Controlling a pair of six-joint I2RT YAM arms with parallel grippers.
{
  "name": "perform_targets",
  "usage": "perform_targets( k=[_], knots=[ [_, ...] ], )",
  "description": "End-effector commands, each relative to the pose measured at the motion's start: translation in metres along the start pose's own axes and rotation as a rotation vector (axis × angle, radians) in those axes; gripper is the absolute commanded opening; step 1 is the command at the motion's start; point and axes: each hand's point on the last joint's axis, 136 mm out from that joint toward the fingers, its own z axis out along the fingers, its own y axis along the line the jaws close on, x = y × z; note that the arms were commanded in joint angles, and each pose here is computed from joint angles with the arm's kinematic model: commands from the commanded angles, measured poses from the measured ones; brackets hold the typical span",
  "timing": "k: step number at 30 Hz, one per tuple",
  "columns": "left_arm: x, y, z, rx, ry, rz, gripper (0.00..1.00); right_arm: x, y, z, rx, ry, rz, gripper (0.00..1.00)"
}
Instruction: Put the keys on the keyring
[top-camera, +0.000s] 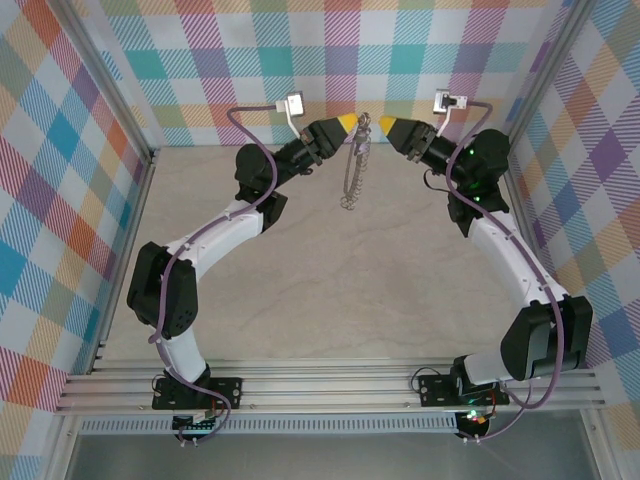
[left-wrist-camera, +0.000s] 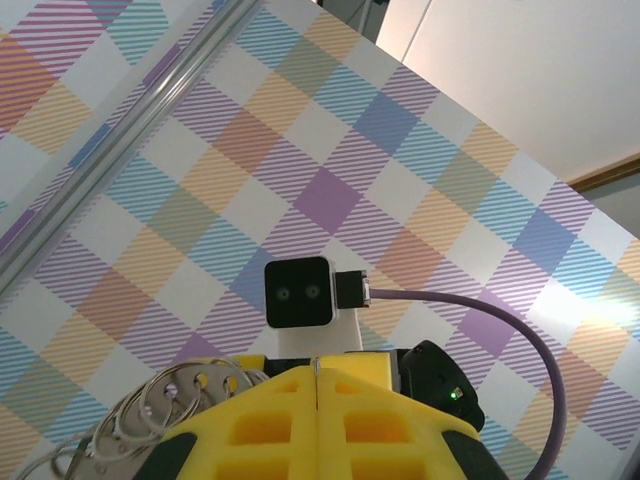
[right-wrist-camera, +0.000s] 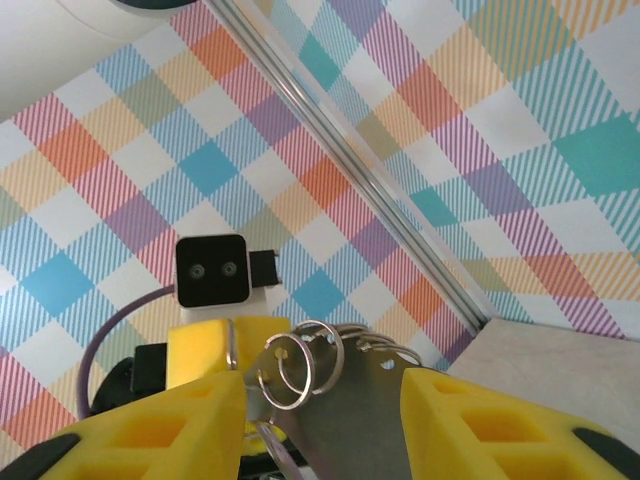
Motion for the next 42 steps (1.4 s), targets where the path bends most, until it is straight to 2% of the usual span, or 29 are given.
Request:
perform_targets(
  k=[1,15,24,32,37,42],
  knots=[
    [-0.012,-0.031,0.006,0.099,-0.033,0.054,0.0,-0.021,0.038,0.004,-0.104,-0.048,-0.071,0.45],
    [-0.009,-0.031,0.01,0.099,-0.02,0.056,0.0,-0.003,0.052,0.016,-0.154,0.012,-0.071,0.41],
    [-0.008,-0.032,0.012,0.101,-0.015,0.057,0.0,0.005,0.049,0.021,-0.155,0.04,-0.056,0.35],
    [-0.006,-0.033,0.013,0.102,-0.003,0.059,0.0,0.007,0.047,0.023,-0.145,0.056,-0.051,0.19],
    [-0.006,-0.033,0.013,0.1,0.003,0.06,0.0,0.01,0.042,0.024,-0.119,0.075,-0.047,0.0],
    [-0.004,-0.033,0.013,0.076,0.031,0.081,0.0,0.011,0.043,0.021,-0.096,0.098,-0.087,0.0]
  ],
)
